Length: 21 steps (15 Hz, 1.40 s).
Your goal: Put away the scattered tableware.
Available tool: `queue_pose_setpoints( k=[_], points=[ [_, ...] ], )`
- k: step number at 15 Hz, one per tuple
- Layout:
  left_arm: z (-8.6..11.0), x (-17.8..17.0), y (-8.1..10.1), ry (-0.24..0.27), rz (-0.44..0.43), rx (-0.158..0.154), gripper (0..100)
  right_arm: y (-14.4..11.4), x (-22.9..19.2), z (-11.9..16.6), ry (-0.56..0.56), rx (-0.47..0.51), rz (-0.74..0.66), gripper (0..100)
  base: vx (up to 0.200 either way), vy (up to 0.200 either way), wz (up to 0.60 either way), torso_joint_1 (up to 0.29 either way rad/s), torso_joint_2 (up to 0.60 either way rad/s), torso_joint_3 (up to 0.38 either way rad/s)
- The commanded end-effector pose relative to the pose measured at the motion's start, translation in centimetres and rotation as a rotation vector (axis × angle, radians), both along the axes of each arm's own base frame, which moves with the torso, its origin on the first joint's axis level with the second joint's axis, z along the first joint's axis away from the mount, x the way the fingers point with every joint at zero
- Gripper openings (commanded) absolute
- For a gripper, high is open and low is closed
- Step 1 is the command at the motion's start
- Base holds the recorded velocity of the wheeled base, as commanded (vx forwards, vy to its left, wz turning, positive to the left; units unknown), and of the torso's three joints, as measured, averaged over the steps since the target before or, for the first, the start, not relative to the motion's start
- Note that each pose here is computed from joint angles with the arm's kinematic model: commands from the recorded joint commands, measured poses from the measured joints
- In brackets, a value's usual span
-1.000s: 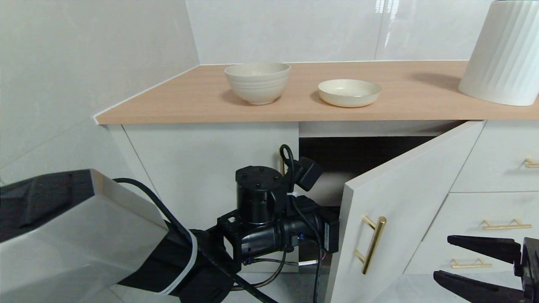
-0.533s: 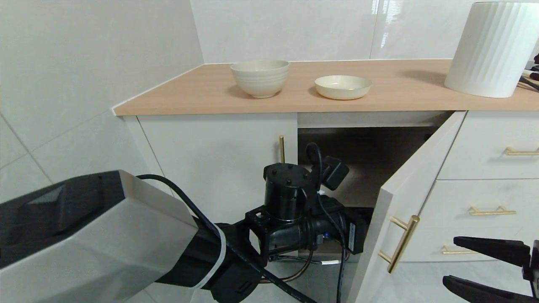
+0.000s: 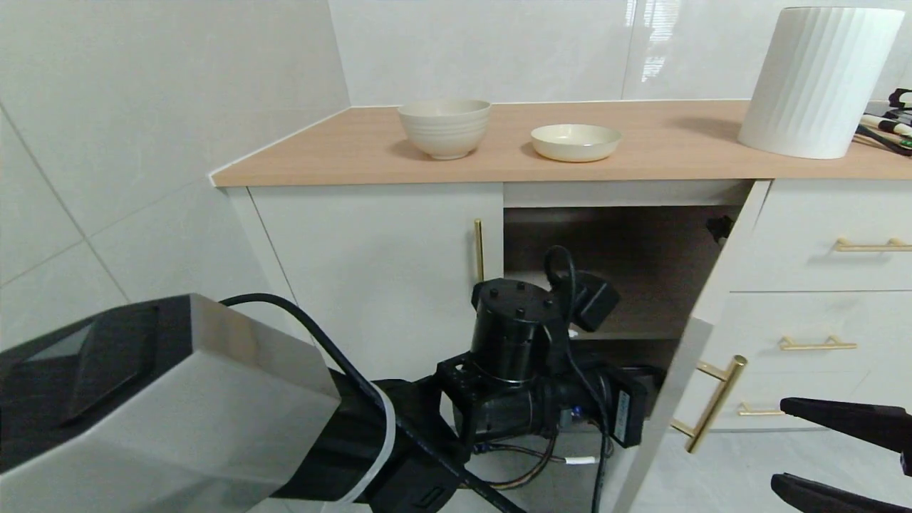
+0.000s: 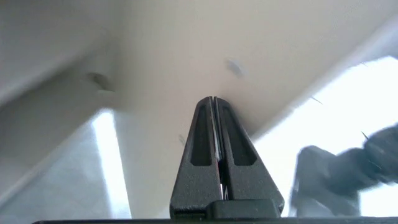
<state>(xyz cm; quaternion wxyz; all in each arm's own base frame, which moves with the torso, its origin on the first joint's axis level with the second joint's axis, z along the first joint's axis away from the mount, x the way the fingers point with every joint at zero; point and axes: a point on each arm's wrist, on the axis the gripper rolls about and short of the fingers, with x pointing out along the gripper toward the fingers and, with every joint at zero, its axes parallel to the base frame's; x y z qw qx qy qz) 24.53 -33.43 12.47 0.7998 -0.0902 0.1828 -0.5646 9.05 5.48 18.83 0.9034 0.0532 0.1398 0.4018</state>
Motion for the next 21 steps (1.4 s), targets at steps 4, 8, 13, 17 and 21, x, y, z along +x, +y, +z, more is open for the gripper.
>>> queue_pose_setpoints(
  k=[4,8,13,17,21],
  points=[
    [0.5,1.0,-1.2,-0.002,0.011,0.0,0,-0.4,-1.2,0.6,-0.047,0.041,0.071,100,0.0,0.0,0.0,0.0,0.0,0.0],
    [0.2,1.0,-3.9,-0.003,0.004,0.009,0,-0.3,-2.0,0.6,-0.063,0.052,0.134,100,0.0,0.0,0.0,0.0,0.0,0.0],
    [2.1,-5.4,-8.4,0.01,-0.16,-0.032,0,-0.5,-2.9,0.5,-0.074,0.075,0.23,100,0.0,0.0,0.0,0.0,0.0,0.0],
    [3.8,-1.9,-4.2,0.076,0.004,-0.058,0,-0.4,-2.7,0.5,-0.066,0.072,0.234,100,0.0,0.0,0.0,0.0,0.0,0.0],
    [6.1,2.3,7.5,0.057,0.266,-0.028,0,1.7,1.7,1.3,0.012,0.004,0.07,100,0.0,0.0,0.0,0.0,0.0,0.0]
  ],
)
